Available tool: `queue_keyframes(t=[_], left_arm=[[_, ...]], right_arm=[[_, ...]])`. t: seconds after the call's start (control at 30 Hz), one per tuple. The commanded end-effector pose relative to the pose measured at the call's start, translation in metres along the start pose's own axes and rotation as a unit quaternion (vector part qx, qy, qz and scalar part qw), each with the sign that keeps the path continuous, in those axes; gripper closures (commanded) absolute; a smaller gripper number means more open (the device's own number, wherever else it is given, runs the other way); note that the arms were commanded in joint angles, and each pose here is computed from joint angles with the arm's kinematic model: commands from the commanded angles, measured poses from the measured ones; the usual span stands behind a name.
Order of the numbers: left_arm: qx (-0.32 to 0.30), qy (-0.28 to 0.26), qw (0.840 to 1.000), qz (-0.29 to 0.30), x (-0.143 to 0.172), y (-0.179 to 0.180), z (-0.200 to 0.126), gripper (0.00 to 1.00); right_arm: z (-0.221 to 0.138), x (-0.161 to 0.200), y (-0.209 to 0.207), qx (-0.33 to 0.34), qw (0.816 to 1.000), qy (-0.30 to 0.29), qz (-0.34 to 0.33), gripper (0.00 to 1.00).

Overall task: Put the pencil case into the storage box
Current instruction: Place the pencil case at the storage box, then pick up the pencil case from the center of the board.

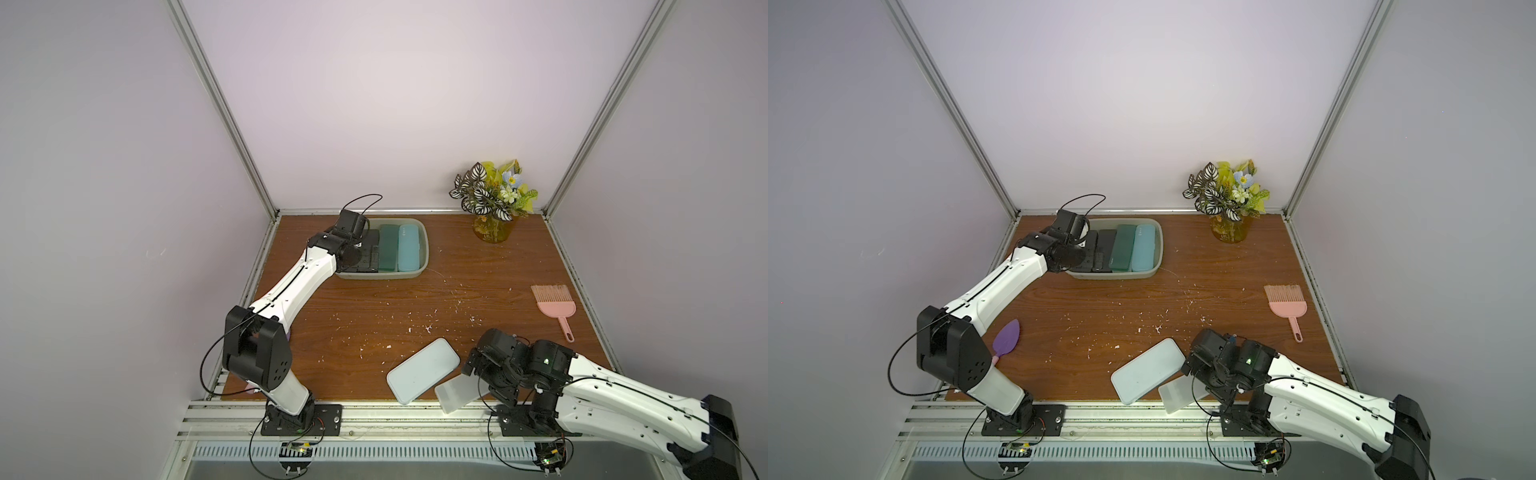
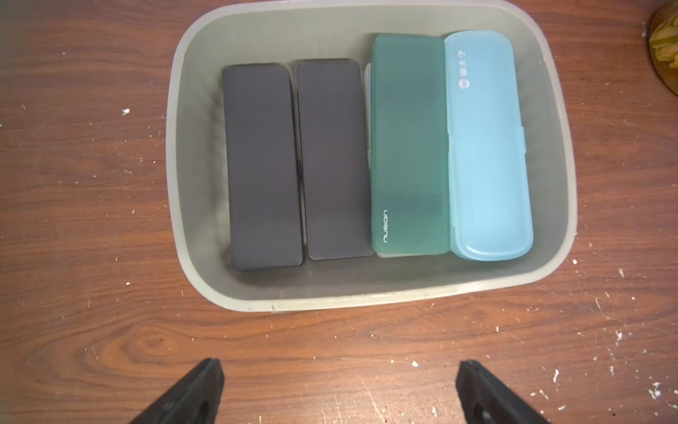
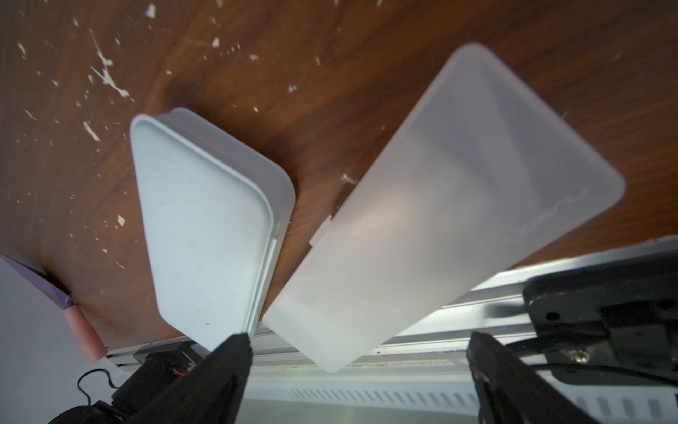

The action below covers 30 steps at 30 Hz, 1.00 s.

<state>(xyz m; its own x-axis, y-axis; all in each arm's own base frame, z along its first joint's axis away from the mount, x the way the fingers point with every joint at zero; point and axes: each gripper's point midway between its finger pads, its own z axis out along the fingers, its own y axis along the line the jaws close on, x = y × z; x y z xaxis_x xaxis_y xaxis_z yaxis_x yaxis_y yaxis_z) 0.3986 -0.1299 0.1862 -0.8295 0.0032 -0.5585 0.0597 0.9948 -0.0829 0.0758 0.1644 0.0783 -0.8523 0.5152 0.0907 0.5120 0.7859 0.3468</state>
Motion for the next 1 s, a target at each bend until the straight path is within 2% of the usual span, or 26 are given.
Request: queue_keyframes(t=[0.0,0.4,0.53,0.7,0.97], left_arm=[[-0.014,-0.005,1.000,-0.011,0.000,0.012,-0.006,0.00],[-0.018,0.004,1.000,-0.009,0.006,0.017,-0.002,0.00],[-0.018,0.007,1.000,-0.010,0.009,0.018,0.000,0.00],[-0.017,0.007,1.000,-0.009,0.008,0.017,0.000,0.00],[-0.019,0.011,1.000,-0.006,0.009,0.018,0.003,0.00]], right_arm=[[0.001,0.006,0.000,0.005,0.999,-0.002,0.049,0.01],[0.024,-0.002,-0.016,0.018,0.995,-0.028,0.094,0.01],[0.025,-0.012,-0.012,0.006,0.993,-0.056,0.106,0.01],[0.029,-0.024,-0.008,-0.001,0.991,-0.084,0.106,0.01],[0.045,-0.039,-0.004,0.000,0.990,-0.089,0.110,0.01]])
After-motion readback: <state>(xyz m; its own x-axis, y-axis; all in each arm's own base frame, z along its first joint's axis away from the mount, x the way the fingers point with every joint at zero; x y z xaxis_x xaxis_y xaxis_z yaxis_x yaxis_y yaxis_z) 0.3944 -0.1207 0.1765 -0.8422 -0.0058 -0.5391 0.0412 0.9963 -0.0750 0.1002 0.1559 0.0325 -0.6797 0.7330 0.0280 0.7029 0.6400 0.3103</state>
